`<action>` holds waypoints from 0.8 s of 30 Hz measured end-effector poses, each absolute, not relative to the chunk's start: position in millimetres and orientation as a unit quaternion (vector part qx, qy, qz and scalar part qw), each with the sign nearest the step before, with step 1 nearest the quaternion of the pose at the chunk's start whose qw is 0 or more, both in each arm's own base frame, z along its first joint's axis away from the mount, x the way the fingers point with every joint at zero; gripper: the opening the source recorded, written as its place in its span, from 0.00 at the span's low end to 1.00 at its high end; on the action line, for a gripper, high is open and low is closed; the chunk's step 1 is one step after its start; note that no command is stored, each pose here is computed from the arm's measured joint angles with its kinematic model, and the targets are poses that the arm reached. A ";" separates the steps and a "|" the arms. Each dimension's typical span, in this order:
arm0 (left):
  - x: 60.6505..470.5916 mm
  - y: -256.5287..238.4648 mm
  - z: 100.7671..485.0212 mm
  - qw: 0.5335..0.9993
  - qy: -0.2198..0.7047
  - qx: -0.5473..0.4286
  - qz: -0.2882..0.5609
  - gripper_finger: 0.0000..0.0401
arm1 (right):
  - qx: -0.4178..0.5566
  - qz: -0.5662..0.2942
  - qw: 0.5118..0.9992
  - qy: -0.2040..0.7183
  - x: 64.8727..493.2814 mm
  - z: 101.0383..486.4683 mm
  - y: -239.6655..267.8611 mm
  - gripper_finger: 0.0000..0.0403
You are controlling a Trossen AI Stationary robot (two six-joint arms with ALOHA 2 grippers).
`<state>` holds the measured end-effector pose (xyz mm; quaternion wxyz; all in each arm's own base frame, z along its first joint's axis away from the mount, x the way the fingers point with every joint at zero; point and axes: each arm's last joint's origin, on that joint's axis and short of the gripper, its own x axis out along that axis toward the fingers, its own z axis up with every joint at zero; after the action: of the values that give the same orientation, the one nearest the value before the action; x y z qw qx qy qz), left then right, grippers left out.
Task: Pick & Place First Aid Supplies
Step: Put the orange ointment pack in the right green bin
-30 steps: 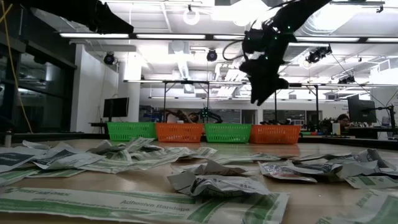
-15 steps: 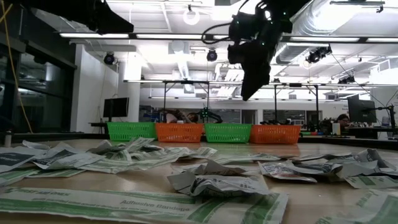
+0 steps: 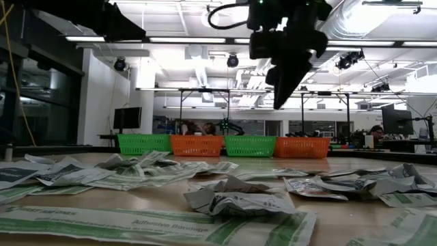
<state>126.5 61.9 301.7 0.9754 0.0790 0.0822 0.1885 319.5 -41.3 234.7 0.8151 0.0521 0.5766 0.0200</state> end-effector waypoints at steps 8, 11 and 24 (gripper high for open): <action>126.6 60.4 299.2 0.981 0.090 0.061 0.164 0.37 | 0.080 0.020 0.783 0.616 307.3 200.4 8.4 0.34; 126.3 60.2 296.8 0.980 0.101 0.056 0.162 0.37 | 0.076 0.033 0.788 0.610 305.3 191.5 28.7 0.34; 125.7 59.1 292.5 0.979 0.124 0.064 0.146 0.37 | 0.001 0.033 0.844 0.536 297.6 163.8 79.4 0.34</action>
<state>125.7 59.1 292.5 0.9793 0.0644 0.1239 0.1464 297.6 79.4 163.8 0.8438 0.0013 0.5357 0.0329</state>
